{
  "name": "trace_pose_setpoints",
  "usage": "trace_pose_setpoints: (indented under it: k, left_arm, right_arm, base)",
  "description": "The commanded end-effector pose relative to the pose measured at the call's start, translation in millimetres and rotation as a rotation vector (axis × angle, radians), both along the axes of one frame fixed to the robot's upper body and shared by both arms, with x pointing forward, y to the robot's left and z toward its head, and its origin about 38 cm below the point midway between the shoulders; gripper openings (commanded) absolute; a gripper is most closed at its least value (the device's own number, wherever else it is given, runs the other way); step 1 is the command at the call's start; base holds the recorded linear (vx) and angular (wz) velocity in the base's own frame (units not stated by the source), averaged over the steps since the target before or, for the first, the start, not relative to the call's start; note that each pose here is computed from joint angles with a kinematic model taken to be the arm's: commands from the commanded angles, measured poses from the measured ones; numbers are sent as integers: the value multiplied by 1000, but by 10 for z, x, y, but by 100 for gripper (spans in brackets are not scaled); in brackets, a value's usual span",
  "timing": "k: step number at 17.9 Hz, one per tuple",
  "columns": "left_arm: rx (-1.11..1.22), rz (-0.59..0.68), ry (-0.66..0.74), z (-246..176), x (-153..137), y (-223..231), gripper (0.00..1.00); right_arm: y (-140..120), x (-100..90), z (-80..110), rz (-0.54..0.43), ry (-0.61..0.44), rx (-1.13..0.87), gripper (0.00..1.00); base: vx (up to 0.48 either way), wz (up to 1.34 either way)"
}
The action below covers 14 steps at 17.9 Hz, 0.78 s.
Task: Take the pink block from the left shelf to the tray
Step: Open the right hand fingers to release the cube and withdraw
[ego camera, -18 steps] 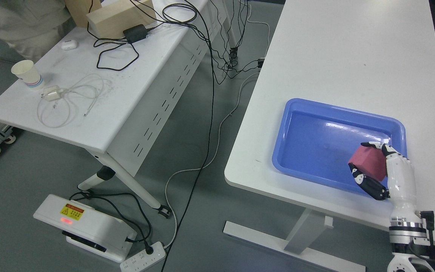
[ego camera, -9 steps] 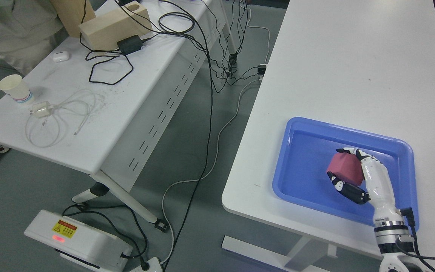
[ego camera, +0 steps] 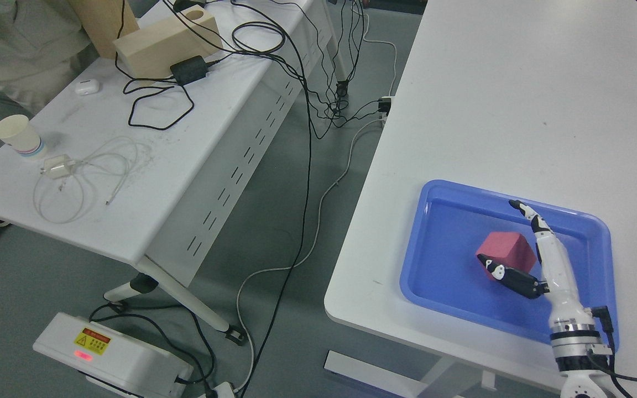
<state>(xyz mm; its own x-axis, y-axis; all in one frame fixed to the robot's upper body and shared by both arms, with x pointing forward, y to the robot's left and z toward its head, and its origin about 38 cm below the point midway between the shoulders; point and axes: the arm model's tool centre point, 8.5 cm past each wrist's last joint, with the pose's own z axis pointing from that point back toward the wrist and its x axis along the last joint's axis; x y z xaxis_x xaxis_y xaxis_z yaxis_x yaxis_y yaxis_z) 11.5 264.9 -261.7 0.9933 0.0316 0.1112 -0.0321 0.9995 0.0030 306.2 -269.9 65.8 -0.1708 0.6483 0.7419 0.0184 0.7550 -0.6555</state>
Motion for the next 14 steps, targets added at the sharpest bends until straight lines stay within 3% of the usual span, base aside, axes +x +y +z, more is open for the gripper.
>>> trace_pose_setpoints:
  k: [1, 4, 9, 14]
  left_arm:
    - [19, -5, -41, 15, 210, 115, 100]
    - [19, -5, -41, 15, 210, 115, 100]
    - [19, -5, -41, 15, 210, 115, 100]
    - [19, -5, -41, 15, 210, 115, 100]
  right_arm:
    - [-311, -22, 83, -59, -33, 122, 98]
    - [-332, -26, 88, -70, -38, 136, 99]
    - [-596, -57, 168, -190, -116, 316, 99]
    - [-698, -67, 118, -276, -83, 342, 99]
  base:
    - [0, 0]
    - [-4, 0]
    - [-2, 0]
    - [3, -2]
